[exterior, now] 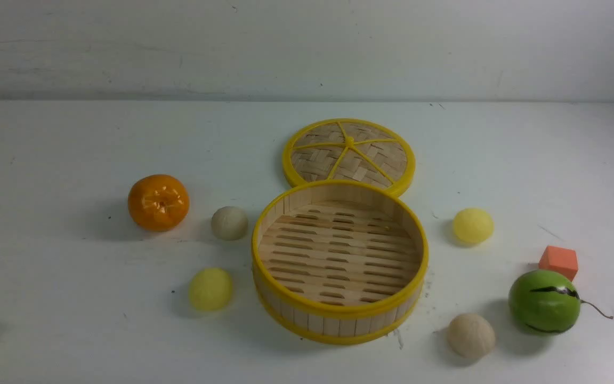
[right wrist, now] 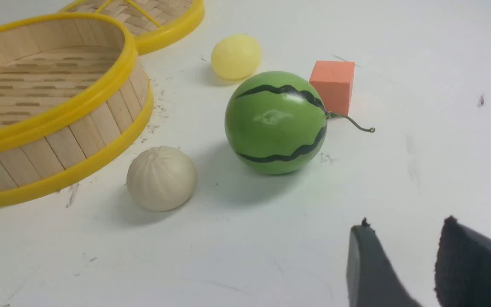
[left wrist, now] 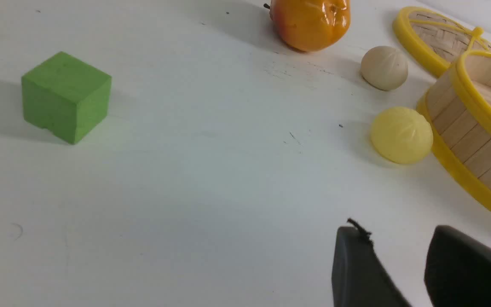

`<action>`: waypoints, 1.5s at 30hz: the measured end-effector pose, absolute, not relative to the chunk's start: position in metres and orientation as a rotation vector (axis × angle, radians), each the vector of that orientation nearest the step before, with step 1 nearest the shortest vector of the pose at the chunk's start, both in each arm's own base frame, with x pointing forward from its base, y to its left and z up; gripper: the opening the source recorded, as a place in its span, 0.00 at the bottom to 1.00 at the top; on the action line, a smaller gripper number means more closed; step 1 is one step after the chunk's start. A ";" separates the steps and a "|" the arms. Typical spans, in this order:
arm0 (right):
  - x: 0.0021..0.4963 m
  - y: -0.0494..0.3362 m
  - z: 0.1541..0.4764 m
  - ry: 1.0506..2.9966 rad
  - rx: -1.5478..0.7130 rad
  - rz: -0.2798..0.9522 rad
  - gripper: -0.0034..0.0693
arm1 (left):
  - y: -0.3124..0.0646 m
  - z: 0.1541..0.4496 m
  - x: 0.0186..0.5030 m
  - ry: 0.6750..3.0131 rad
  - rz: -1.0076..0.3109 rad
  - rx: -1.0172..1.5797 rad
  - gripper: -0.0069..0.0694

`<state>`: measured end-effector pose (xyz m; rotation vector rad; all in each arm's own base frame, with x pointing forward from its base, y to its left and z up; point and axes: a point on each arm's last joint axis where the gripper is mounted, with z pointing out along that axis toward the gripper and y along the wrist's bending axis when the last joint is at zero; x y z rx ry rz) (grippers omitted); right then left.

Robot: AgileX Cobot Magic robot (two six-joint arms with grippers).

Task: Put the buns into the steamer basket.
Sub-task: Use the left arm to grab a steamed stuffed bun

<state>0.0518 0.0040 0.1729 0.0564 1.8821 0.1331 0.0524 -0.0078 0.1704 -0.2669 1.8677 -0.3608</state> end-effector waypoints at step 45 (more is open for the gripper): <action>0.052 0.004 0.173 1.882 0.056 0.133 0.38 | -0.005 0.208 0.056 1.392 -0.894 -0.707 0.36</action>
